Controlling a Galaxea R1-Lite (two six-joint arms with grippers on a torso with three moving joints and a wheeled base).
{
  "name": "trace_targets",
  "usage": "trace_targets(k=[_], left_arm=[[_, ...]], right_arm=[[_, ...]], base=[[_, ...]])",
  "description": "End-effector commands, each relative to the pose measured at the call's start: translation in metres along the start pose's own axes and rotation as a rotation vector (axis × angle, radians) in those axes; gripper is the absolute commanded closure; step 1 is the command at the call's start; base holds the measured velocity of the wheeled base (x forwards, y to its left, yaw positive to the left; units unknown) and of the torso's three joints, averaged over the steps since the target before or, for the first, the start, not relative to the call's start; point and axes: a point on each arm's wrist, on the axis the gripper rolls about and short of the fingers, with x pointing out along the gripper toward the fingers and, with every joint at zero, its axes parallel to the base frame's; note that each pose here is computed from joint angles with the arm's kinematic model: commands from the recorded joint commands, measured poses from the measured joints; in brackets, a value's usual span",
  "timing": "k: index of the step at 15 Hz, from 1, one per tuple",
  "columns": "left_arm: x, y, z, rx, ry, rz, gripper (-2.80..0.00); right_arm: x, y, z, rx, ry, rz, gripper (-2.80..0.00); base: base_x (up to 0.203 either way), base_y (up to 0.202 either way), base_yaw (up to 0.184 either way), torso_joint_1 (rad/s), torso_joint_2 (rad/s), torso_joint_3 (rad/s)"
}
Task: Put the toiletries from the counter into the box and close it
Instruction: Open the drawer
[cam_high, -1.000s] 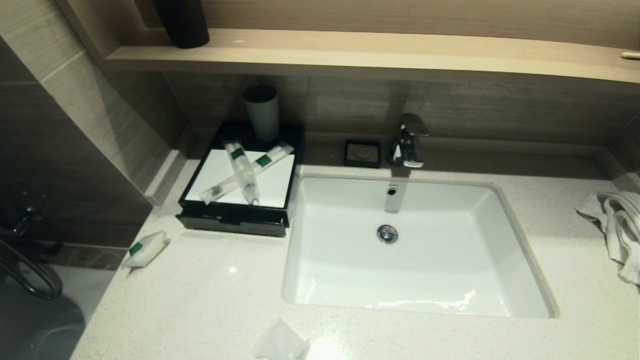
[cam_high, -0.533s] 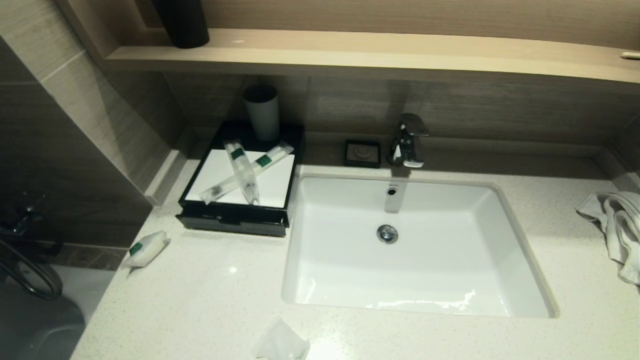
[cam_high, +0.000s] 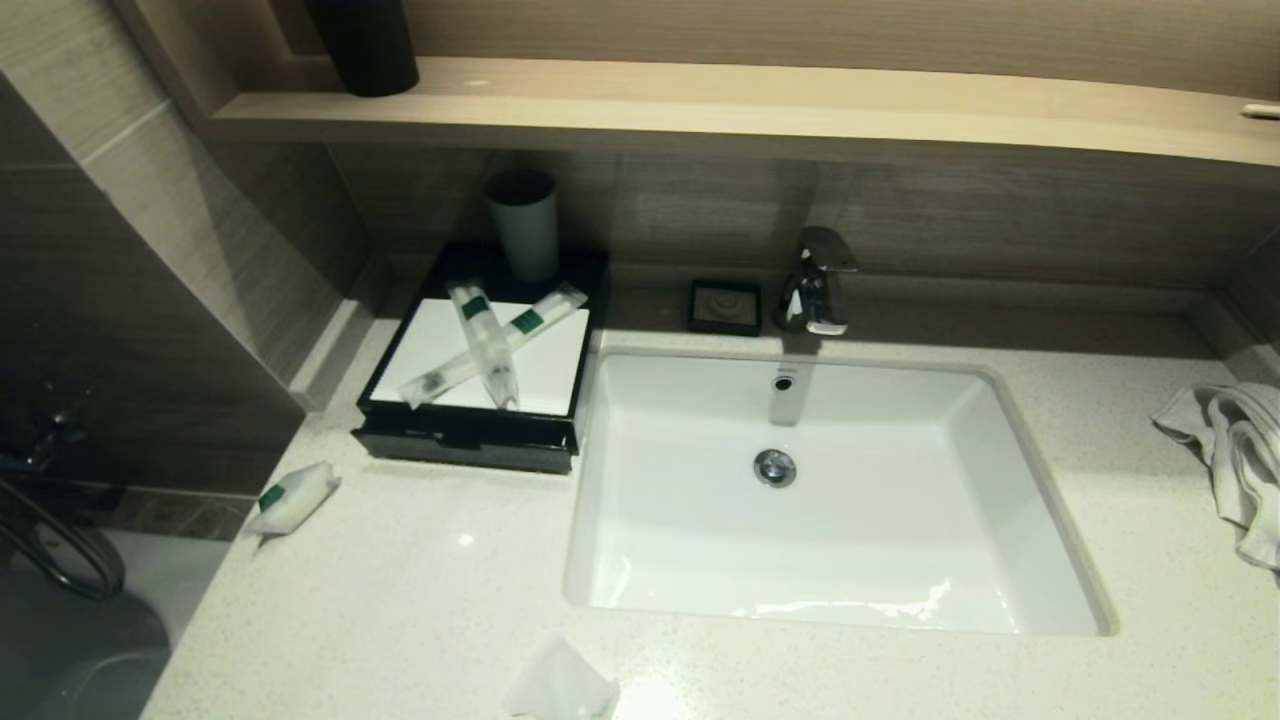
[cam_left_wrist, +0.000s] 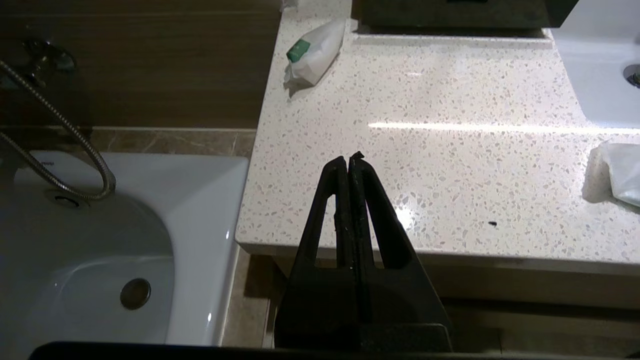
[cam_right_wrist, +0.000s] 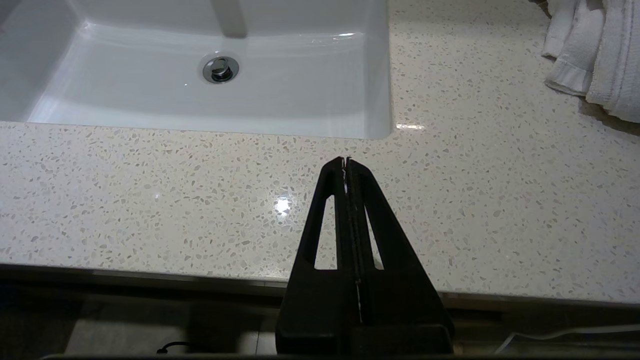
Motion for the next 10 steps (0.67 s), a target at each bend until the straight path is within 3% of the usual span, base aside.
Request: trace_targets(k=[1, 4, 10], left_arm=[[0.000, 0.000, 0.005, 0.014, -0.040, 0.006, 0.00], [-0.006, 0.002, 0.026, 0.024, -0.138, 0.012, 0.00], [-0.024, 0.004, 0.061, 0.028, -0.229, 0.014, 0.00]], right_arm=[[0.000, 0.000, 0.000, 0.000, -0.001, 0.000, 0.00], [0.000, 0.000, 0.000, -0.001, -0.001, 0.000, 0.00], [0.000, 0.000, 0.000, -0.001, -0.001, 0.000, 0.00]], base=[[0.000, 0.000, 0.000, 0.000, 0.00, 0.000], [0.000, 0.000, 0.000, 0.000, 0.00, 0.000], [0.000, 0.000, 0.000, 0.000, 0.00, 0.000]])
